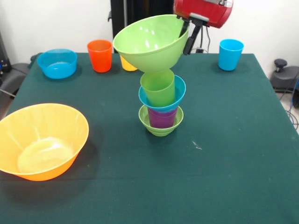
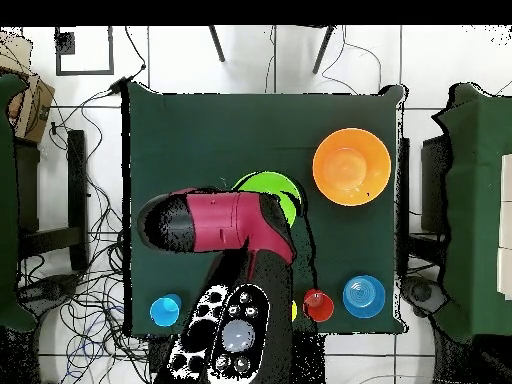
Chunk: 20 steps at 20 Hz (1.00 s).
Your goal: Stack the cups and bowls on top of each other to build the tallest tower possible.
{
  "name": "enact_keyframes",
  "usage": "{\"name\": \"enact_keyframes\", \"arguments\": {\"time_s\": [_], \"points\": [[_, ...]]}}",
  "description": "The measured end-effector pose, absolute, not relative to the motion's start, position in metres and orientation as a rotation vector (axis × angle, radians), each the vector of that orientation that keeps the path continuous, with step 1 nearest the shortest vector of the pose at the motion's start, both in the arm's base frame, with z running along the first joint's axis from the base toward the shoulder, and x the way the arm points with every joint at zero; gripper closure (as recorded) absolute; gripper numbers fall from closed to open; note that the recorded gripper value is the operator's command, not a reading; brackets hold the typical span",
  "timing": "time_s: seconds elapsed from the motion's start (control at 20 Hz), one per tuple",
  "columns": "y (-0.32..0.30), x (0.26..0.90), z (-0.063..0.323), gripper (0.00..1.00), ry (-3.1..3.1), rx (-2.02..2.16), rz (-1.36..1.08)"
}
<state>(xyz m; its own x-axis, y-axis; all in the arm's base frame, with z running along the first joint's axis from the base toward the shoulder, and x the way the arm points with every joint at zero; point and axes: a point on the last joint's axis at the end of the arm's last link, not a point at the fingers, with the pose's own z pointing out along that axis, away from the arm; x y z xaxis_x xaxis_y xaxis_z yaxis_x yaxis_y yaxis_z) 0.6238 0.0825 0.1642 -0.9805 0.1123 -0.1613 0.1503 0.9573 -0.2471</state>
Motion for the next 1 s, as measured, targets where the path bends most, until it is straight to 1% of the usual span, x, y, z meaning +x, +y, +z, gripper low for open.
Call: {"name": "enact_keyframes", "arguments": {"time_s": [0.7, 1.0], "points": [[0.078, 0.615, 0.134, 1.00, 3.016, 0.202, -0.409], [0.077, 0.614, 0.129, 1.00, 3.025, 0.201, -0.413]]}}
